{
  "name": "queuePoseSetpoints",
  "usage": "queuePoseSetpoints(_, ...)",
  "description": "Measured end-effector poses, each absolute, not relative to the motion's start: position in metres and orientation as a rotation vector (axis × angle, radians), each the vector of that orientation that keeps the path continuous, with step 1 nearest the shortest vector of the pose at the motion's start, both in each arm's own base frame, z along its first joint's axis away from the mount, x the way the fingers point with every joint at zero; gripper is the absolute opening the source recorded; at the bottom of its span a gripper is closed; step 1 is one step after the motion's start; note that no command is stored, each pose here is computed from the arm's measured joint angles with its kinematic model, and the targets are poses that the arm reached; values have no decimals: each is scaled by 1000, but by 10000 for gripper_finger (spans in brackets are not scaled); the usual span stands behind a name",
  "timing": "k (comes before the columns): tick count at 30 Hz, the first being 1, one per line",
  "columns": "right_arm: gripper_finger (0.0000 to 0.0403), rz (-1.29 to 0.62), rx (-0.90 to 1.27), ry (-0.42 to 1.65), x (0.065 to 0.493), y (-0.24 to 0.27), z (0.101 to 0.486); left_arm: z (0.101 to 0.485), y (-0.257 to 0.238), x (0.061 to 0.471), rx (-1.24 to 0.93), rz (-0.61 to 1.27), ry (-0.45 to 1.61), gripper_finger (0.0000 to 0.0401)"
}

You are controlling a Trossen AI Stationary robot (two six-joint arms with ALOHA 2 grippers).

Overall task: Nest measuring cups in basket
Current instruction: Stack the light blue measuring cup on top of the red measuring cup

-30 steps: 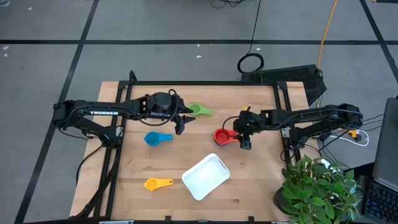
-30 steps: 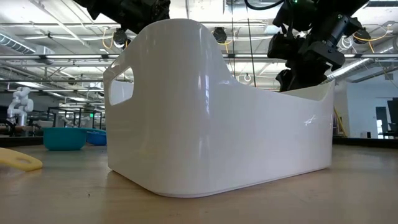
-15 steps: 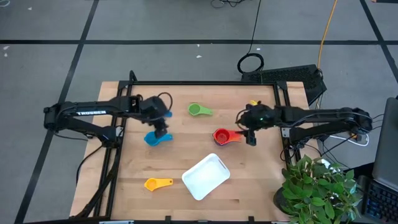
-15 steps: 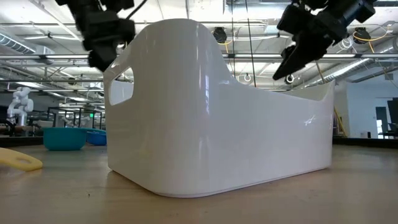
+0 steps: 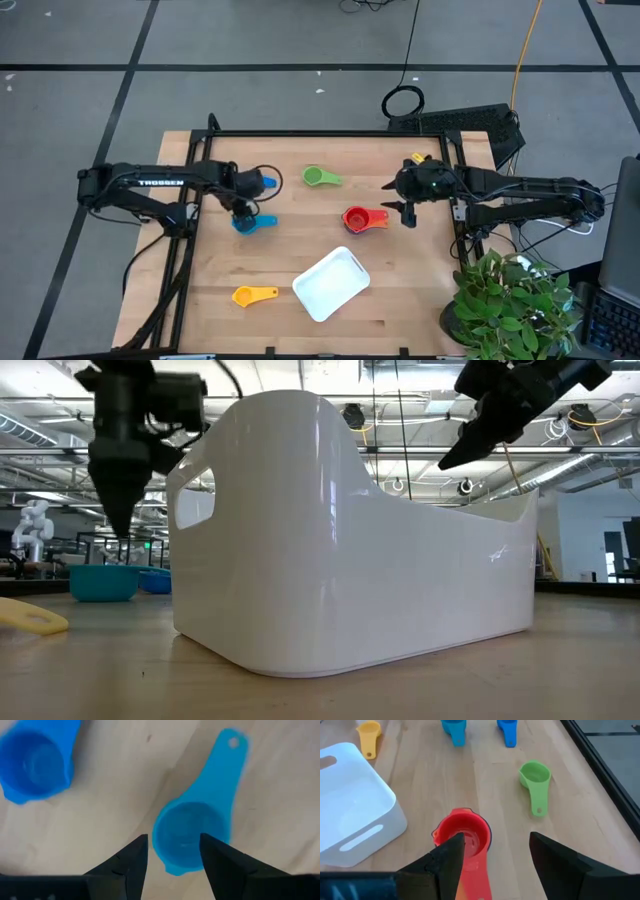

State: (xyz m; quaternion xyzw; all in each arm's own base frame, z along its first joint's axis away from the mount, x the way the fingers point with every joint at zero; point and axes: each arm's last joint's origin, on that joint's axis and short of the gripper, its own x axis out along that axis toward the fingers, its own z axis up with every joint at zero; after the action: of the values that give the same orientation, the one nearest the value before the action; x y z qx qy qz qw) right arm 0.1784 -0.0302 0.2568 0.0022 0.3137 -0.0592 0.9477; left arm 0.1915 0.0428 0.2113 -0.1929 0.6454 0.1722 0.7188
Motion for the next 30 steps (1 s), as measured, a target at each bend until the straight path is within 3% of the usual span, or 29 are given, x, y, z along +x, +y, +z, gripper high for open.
queuePoseSetpoints(8,215,-118,-5,628,179,-30,257,175,51,175,-485,448,1463,182)
queuePoseSetpoints(17,215,-117,-8,627,179,-30,257,164,58,172,-521,479,1422,176)
queuePoseSetpoints(21,215,-115,-12,627,179,-30,257,164,58,172,-551,487,1419,132)
queuePoseSetpoints(27,215,-111,-26,628,179,-30,257,158,57,175,-596,457,1453,24)
queuePoseSetpoints(30,215,-110,-27,629,179,-30,257,158,58,177,-626,470,1451,12)
